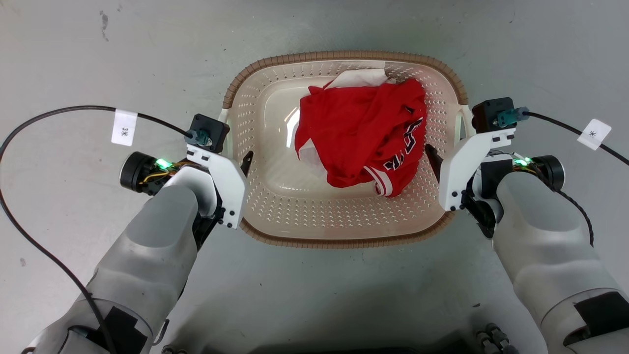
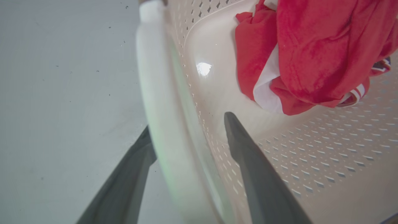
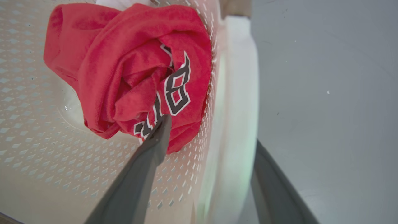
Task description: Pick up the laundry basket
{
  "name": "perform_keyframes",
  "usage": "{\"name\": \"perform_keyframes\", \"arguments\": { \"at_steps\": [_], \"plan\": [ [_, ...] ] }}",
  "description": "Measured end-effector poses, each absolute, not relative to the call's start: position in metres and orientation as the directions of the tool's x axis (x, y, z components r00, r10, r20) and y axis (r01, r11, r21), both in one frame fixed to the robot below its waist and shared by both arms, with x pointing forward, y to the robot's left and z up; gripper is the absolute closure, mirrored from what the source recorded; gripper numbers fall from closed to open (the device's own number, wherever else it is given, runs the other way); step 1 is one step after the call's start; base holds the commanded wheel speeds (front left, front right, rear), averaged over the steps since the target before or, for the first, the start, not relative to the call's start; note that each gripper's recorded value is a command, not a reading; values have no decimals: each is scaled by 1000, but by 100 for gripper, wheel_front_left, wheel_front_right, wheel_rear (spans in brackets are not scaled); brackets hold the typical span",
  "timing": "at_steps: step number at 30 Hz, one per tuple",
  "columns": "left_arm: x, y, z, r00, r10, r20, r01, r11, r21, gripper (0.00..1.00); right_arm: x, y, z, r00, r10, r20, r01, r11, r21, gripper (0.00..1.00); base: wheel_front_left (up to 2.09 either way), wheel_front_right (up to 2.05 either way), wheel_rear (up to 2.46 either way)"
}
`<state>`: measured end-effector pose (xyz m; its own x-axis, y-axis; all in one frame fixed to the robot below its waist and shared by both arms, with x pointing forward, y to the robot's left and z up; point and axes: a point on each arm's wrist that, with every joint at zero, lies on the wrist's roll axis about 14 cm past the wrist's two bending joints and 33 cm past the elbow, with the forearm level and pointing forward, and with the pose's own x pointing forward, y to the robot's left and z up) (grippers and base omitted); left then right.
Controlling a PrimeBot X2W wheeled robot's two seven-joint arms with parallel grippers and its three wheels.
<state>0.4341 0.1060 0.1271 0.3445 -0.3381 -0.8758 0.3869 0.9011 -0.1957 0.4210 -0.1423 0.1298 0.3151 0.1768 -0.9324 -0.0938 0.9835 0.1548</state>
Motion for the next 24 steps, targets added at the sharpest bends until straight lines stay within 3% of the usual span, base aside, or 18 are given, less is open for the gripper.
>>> {"name": "perform_keyframes", "arguments": {
  "at_steps": [6, 7, 8, 24],
  "plan": [
    [431, 107, 126, 336, -339, -878, 389, 900, -199, 0, 421, -141, 129, 311, 181, -933, -100, 983, 157, 3, 0, 0, 0],
    [430, 107, 125, 329, -338, -882, 383, 901, -203, 54, 420, -141, 129, 309, 181, -934, -95, 983, 159, 70, 0, 0, 0],
    [429, 107, 125, 327, -339, -882, 380, 902, -206, 100, 420, -141, 129, 307, 181, -934, -93, 983, 160, 100, 0, 0, 0],
    [423, 102, 151, 311, -354, -882, 383, 896, -224, 100, 421, -142, 153, 312, 176, -934, -107, 983, 149, 100, 0, 0, 0]
  ]
}}
